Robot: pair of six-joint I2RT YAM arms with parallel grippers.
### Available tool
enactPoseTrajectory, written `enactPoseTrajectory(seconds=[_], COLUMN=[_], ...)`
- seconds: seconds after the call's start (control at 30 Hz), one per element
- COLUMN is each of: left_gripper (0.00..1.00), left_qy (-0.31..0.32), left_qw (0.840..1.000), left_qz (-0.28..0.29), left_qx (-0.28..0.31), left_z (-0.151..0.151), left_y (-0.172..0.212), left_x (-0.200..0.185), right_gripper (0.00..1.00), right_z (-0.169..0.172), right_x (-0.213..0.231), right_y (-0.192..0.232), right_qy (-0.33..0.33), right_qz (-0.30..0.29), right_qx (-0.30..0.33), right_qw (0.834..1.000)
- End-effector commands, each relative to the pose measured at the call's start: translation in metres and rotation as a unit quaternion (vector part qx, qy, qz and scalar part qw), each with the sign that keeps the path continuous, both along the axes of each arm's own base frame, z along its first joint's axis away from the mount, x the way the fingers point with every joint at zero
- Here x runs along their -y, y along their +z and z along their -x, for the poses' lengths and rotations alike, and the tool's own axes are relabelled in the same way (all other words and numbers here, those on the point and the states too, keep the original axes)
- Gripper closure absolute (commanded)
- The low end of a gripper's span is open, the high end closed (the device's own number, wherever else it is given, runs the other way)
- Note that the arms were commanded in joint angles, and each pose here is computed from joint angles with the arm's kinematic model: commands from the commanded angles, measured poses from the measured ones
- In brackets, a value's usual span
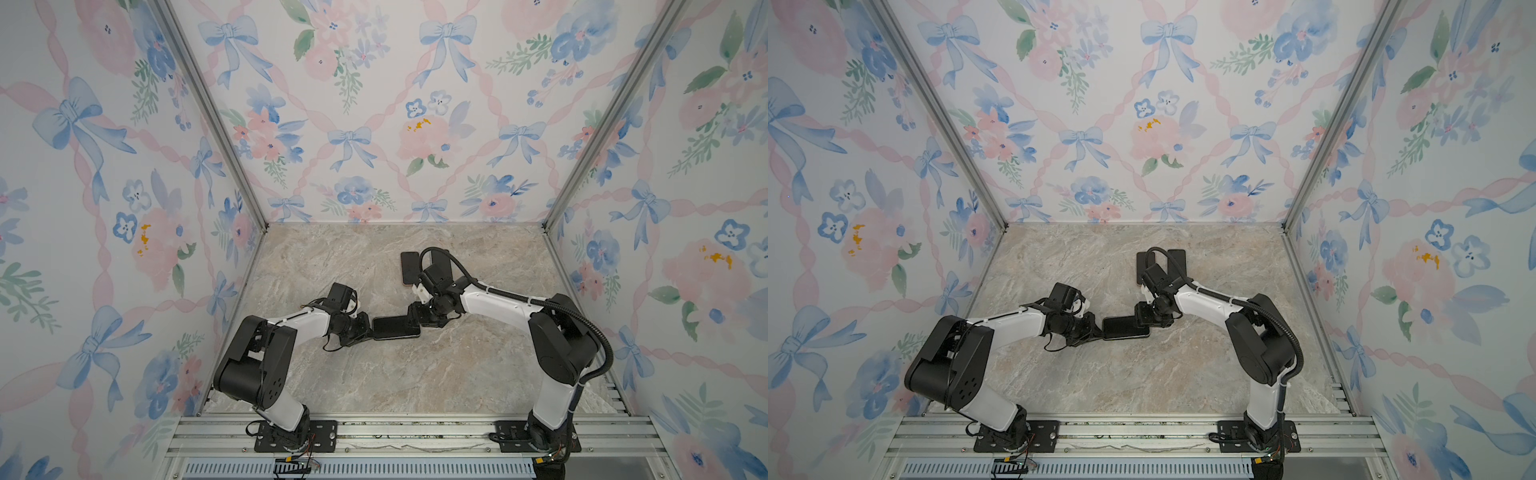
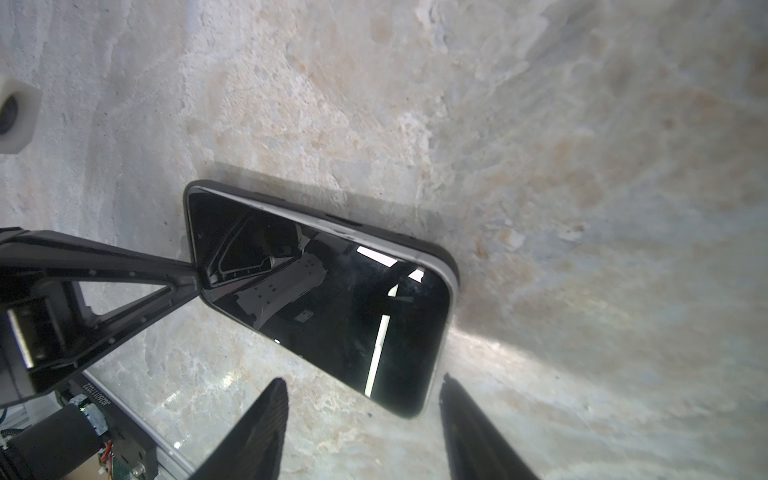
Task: Put the phone into the phone case
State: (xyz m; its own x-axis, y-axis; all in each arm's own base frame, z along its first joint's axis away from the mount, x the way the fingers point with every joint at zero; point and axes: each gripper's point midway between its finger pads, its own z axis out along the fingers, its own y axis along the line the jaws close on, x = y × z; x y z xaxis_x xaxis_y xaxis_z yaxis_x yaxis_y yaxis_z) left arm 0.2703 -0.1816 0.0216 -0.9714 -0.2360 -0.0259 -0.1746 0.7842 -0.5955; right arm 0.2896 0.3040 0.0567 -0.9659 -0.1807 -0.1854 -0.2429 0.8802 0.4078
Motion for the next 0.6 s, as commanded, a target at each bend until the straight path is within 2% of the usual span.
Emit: enactPoseTrajectory(seconds=[0.0,0.13,0.23,0.3,0.57], left_gripper=[0.90,0.85,0.78,0.74,0.72], left_qy=[-0.004,-0.015,-0.041,-0.047,-0.024], left_qw=[1.000,1.000,0.999,0.997,0.998], left_qz=[-0.015,-0.012,-0.003,0.003,0.004], left_qx=[-0.010,0.012,0.028,0.059,0.061], left_z=[0.006,0.002,0.002,-0.010,-0.022], left_y=[-0.005,0.003,0.011,0.028,0.031], left_x=[-0.002,-0.001,0.002,0.005,-0.003], right_gripper=[0.40,0.45,0.49,0.51,0.60], right_z=[0.004,0.004,0.003,0.002,0.006], right_x=[0.004,0.019,0.019,0.019,0.019], right_y=[0.008,0.008,0.017,0.021,0.004], right_qy=[-0.006,0.001,0.036,0.046,0.041], right_qz=[-0.005,0.012,-0.008,-0.025,-0.035], right_qx=[0.002,0.025,0.073,0.090,0.067], right_qw=[1.000,1.000,0.997,0.995,0.996])
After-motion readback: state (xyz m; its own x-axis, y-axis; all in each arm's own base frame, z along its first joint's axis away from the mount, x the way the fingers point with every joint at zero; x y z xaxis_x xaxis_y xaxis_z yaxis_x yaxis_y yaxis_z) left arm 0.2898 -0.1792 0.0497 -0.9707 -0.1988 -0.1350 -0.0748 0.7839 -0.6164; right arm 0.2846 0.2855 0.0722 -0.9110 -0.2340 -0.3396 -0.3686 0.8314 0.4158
